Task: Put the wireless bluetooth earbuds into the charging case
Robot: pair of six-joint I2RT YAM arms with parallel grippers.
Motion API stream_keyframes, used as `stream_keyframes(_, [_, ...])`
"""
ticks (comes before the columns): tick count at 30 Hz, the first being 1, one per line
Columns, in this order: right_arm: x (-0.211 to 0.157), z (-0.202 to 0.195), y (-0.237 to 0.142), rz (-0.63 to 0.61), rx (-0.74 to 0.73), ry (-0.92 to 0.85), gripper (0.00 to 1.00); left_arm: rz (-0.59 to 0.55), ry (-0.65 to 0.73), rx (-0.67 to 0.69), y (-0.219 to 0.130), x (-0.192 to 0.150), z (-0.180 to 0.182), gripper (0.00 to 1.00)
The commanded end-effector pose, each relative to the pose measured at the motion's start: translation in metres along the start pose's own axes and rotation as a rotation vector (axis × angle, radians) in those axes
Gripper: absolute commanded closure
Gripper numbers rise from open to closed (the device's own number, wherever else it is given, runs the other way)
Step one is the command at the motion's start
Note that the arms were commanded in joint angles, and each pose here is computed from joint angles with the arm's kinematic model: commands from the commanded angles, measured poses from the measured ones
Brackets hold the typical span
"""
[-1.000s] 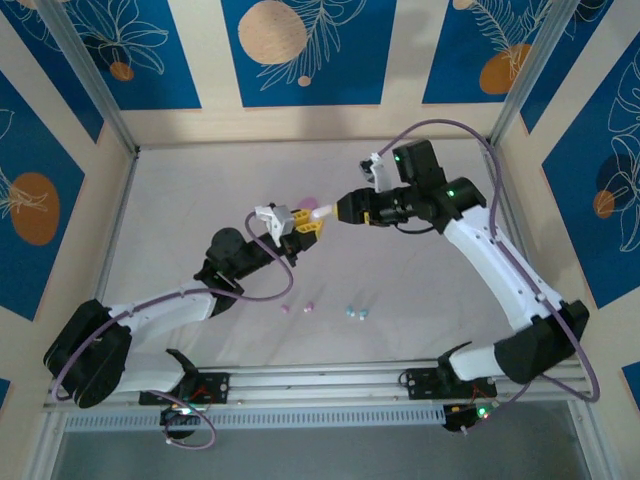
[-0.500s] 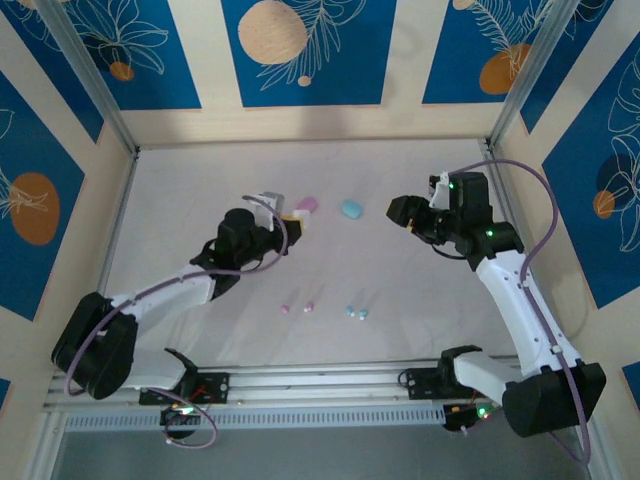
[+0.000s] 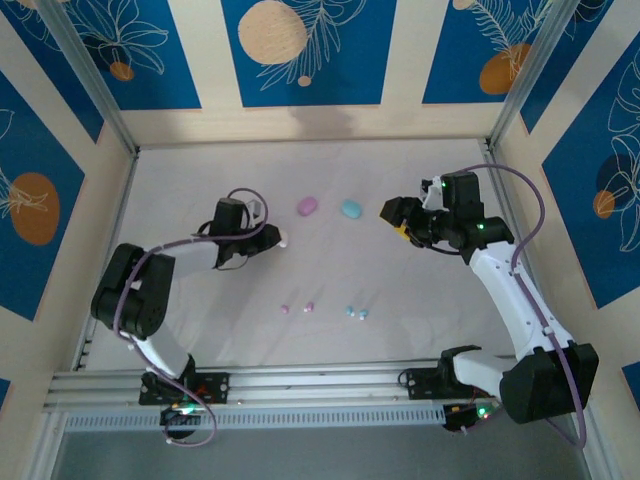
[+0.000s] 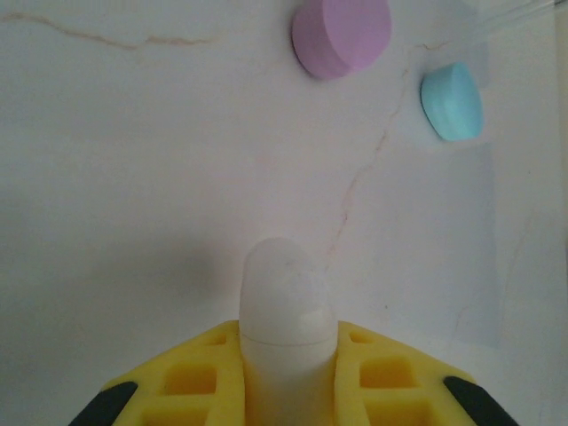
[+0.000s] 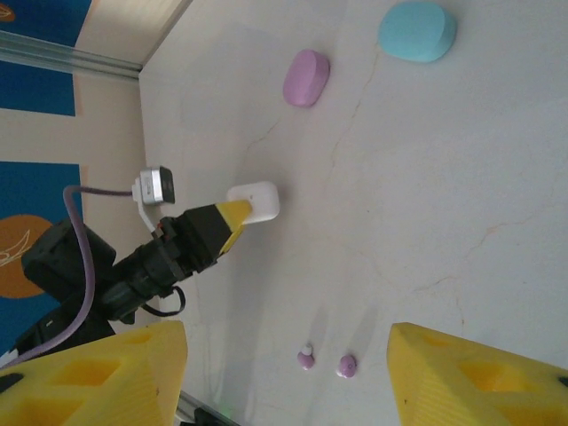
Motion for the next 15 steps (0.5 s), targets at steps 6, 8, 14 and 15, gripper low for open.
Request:
stream_keyframes(6, [-0.010, 0.002, 0.014, 0.067, 0.016, 0.043, 0.38, 0.035, -0.003, 0.159, 0.004, 0.026, 0.012, 1.00])
stream_keyframes(8, [-0.010, 0.003, 0.017, 0.076, 0.014, 0.042, 0.38, 0.038, -0.009, 0.195, 0.005, 0.030, 0.018, 1.00])
stream_keyframes(14, [-0.012, 0.009, 0.025, 0.111, 0.007, 0.030, 0.38, 0.034, -0.015, 0.207, 0.005, 0.037, 0.027, 1.00])
stream_keyframes(15, [-0.012, 0.010, 0.025, 0.115, 0.006, 0.027, 0.38, 0.035, -0.017, 0.206, 0.005, 0.038, 0.028, 1.00])
Point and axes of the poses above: each hand's point on the last joint's axis, 136 mm out from that joint toward the fingers, its own y axis out along the fingers, its own z axis along the line the jaws close on, x = y × z, the point moved 8 cm from there along -y, back along the fingers, and after that the axes turned 11 degrees about -y, right-handed, at the moved point
